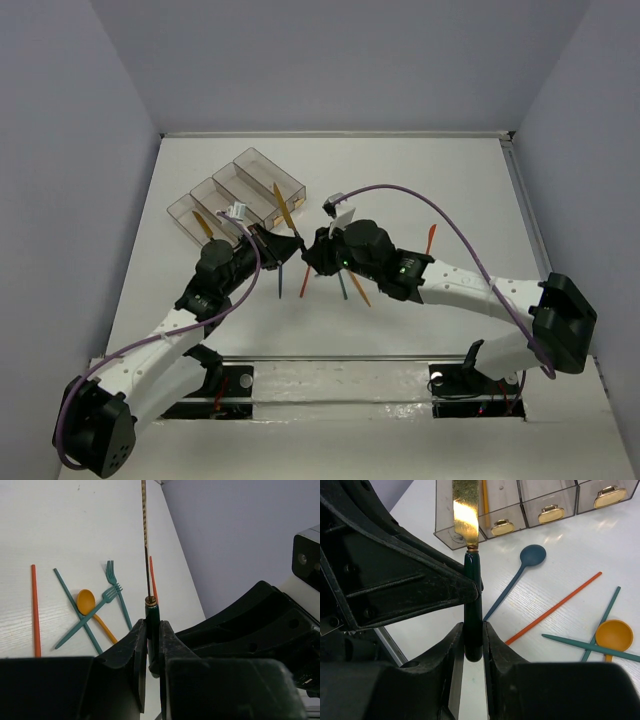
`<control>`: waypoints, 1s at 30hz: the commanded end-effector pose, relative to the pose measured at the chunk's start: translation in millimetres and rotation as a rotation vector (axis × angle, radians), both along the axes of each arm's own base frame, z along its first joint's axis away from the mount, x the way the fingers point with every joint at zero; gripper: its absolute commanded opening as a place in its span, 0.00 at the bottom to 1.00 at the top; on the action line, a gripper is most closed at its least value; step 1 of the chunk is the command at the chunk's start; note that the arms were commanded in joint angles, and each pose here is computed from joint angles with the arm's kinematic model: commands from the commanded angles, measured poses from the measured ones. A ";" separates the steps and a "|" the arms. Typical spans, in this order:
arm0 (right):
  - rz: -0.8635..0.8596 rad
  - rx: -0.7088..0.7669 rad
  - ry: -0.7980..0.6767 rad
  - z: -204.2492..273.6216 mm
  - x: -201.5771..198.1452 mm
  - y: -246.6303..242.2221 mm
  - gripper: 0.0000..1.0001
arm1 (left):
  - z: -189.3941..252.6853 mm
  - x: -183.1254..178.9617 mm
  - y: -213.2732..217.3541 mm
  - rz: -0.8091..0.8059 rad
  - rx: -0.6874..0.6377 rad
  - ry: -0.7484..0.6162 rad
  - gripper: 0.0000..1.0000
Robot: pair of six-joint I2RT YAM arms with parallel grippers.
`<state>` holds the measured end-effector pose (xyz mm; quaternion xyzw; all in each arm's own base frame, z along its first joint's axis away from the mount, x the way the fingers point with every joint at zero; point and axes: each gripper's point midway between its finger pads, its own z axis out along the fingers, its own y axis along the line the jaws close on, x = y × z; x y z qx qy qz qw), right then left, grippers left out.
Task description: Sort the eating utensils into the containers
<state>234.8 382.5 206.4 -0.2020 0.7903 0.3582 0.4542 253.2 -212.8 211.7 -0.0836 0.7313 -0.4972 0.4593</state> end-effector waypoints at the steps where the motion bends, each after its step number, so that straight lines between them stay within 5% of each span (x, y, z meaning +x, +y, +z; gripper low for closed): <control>1: 0.025 0.094 -0.050 29.5 -2.7 11.4 0.12 | 8.6 11.3 8.2 0.067 0.031 -0.042 0.00; 6: 0.042 0.108 -0.062 36.6 -9.4 4.9 0.63 | 9.7 20.0 19.6 0.144 0.068 -0.035 0.00; 9: 0.044 0.109 -0.067 38.0 -15.0 -4.1 0.76 | 11.9 28.6 30.4 0.211 0.119 -0.034 0.00; 17: 0.006 0.138 -0.090 46.6 -36.0 -51.7 0.77 | 3.7 64.0 87.1 0.415 0.254 0.067 0.00; 22: -0.047 0.058 -0.030 5.7 -41.3 -75.0 0.77 | -8.5 81.8 155.3 0.620 0.314 0.155 0.00; 30: -0.065 0.064 -0.022 -2.6 -51.5 -95.5 0.77 | -36.9 91.8 202.9 0.710 0.425 0.296 0.00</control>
